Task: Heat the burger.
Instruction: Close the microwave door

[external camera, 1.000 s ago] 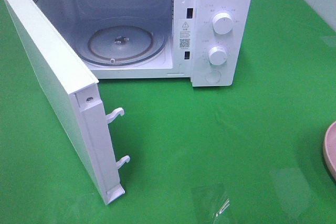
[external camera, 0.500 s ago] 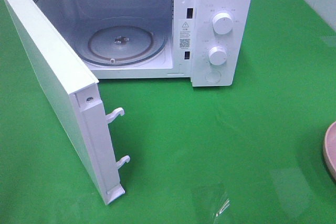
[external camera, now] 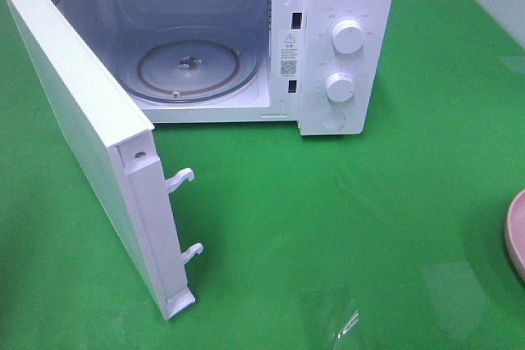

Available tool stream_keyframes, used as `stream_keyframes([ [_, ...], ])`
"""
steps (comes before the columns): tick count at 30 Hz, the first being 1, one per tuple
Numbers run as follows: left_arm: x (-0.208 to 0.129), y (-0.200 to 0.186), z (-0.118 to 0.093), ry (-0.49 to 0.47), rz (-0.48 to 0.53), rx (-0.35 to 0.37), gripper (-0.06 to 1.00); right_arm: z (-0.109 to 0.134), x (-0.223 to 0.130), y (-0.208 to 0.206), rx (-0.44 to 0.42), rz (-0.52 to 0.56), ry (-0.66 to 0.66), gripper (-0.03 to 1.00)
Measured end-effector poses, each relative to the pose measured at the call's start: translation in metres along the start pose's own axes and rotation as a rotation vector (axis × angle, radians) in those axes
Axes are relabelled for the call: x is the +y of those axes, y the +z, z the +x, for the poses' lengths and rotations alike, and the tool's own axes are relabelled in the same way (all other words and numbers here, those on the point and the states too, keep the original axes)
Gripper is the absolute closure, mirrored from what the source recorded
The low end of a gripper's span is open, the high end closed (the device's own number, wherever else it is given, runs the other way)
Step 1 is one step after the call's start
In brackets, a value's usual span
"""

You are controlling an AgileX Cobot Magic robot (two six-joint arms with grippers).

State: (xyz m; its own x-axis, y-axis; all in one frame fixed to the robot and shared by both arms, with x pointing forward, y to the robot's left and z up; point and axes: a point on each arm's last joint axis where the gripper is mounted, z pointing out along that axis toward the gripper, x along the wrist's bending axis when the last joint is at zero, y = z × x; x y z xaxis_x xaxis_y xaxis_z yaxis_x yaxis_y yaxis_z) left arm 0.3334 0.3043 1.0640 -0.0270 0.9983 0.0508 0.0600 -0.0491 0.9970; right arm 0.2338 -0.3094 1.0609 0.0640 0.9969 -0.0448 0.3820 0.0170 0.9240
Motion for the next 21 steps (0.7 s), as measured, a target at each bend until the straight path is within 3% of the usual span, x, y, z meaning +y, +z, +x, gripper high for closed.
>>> stream_keyframes([
  [11, -0.033, 0.048, 0.0, -0.057, -0.055, 0.021, 0.94, 0.0, 0.0, 0.0, 0.0, 0.0, 0.0, 0.2],
  [13, -0.038, 0.056, -0.001, -0.054, -0.048, 0.003, 0.94, 0.0, 0.0, 0.0, 0.0, 0.0, 0.0, 0.2],
  [15, -0.046, 0.072, -0.009, -0.048, -0.031, -0.077, 0.94, 0.0, 0.0, 0.0, 0.0, 0.0, 0.0, 0.2],
  [21, -0.061, 0.086, -0.019, -0.044, 0.029, -0.178, 0.94, 0.0, 0.0, 0.0, 0.0, 0.0, 0.0, 0.2],
])
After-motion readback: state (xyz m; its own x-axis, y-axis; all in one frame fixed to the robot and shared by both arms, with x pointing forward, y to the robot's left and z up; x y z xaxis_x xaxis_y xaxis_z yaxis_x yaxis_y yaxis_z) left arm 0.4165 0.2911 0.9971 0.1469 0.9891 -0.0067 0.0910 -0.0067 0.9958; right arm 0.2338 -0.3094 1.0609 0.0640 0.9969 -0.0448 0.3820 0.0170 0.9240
